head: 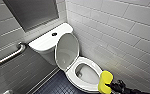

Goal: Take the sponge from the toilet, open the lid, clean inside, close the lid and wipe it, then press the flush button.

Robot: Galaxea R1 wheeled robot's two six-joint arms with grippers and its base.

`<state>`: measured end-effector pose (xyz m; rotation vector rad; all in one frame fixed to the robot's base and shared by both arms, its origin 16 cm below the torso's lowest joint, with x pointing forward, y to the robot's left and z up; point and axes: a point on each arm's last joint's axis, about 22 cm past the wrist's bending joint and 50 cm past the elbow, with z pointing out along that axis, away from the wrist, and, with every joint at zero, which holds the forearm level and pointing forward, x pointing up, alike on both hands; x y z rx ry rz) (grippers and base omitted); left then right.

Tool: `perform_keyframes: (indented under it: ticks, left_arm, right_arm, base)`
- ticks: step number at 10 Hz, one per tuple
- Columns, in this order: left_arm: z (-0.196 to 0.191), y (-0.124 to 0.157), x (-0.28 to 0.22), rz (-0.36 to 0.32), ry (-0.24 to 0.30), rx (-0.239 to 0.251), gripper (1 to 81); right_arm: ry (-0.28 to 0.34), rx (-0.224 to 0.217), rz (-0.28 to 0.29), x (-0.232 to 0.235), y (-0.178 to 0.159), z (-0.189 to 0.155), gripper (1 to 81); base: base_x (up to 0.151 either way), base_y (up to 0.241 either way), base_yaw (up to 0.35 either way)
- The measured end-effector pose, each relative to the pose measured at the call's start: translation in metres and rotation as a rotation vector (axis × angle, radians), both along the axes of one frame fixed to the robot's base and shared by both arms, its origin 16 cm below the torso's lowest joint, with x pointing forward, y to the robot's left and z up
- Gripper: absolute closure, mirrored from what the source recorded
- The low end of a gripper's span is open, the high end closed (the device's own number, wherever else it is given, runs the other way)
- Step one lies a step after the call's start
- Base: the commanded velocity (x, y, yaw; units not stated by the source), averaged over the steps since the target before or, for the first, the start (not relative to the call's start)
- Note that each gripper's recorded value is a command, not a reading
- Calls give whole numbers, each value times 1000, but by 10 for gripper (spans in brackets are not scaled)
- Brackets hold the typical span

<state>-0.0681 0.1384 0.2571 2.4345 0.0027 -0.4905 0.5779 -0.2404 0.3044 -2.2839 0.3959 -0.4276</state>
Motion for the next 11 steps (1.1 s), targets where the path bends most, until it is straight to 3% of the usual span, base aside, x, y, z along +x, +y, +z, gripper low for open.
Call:
perform_keyframes:
  ticks: [4, 6, 9, 11]
  left_arm:
    - [-1, -9, 4, 3, -6, -11, 10]
    - [-2, -10, 8, -7, -22, -19, 10]
    - [-2, -11, 8, -9, -23, -22, 10]
    - [-3, -11, 9, -8, -25, -20, 10]
  right_arm:
    - [140, 47, 48, -85, 8, 9, 811]
    - [176, 53, 66, -108, -2, 28, 811]
    - [157, 74, 99, -96, 0, 63, 811]
    - [66, 84, 127, -34, 17, 87, 811]
  base:
    - [0, 0, 0]
    - [0, 0, 0]
    - [0, 0, 0]
    - [0, 0, 0]
